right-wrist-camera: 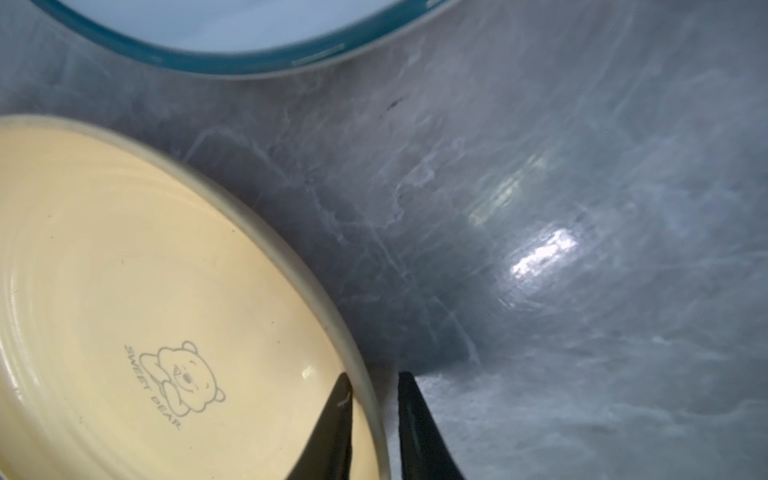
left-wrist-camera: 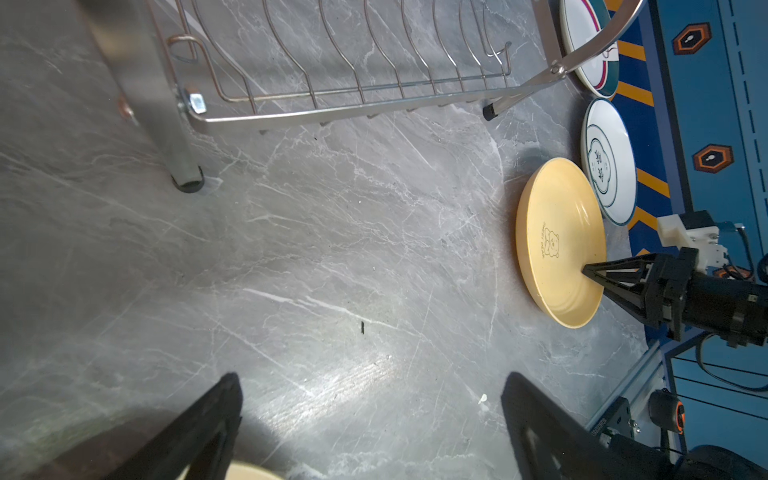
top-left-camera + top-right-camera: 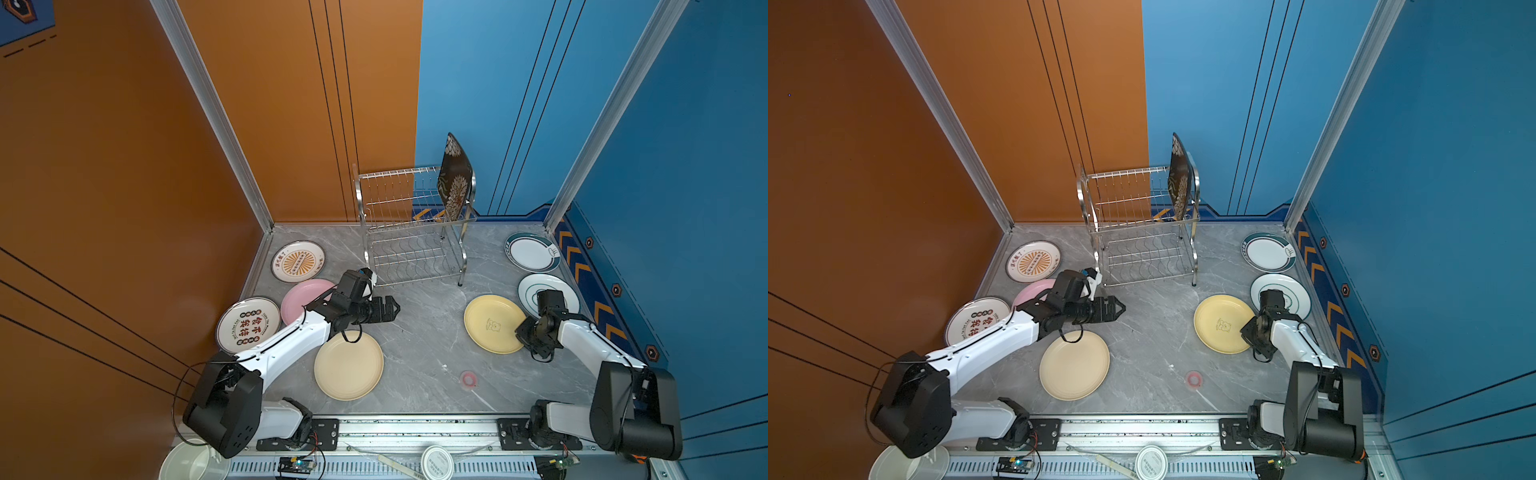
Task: Load the plates into the dish rack
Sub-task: 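Grip the edge of the yellow bear plate with the right gripper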
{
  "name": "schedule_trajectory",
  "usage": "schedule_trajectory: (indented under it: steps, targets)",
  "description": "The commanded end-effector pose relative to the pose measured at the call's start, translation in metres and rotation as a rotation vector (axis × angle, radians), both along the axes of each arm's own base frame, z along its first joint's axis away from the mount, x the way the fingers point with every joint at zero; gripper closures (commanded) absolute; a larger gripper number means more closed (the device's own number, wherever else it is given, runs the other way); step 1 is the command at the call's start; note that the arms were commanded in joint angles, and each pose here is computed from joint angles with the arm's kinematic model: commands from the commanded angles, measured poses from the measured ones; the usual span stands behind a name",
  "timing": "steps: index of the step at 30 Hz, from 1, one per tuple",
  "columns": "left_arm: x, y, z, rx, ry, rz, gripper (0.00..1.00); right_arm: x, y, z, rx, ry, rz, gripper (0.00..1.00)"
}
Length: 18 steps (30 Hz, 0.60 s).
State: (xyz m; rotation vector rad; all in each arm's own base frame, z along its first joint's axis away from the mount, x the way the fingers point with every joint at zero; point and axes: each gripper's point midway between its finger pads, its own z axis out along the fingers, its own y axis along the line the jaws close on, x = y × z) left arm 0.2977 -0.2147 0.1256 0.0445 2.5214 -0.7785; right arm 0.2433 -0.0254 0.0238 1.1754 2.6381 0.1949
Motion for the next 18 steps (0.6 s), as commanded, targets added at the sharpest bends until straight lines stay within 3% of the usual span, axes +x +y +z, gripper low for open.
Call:
schedule_trajectory:
  steps: [1, 7, 18]
  targets:
    - [-0.002, 0.0, -0.005, 0.01, 0.003, 0.009, 0.02, -0.003, -0.005, -0.006, -0.024, 0.013, 0.006, 0.85]
    - [-0.003, -0.001, -0.006, 0.012, 0.006, 0.011, 0.02, -0.002, -0.004, -0.001, -0.023, -0.005, 0.027, 0.99]
    - [-0.001, -0.015, -0.001, -0.041, 0.035, -0.023, 0.02, 0.001, 0.023, 0.036, -0.02, -0.087, 0.17, 1.0]
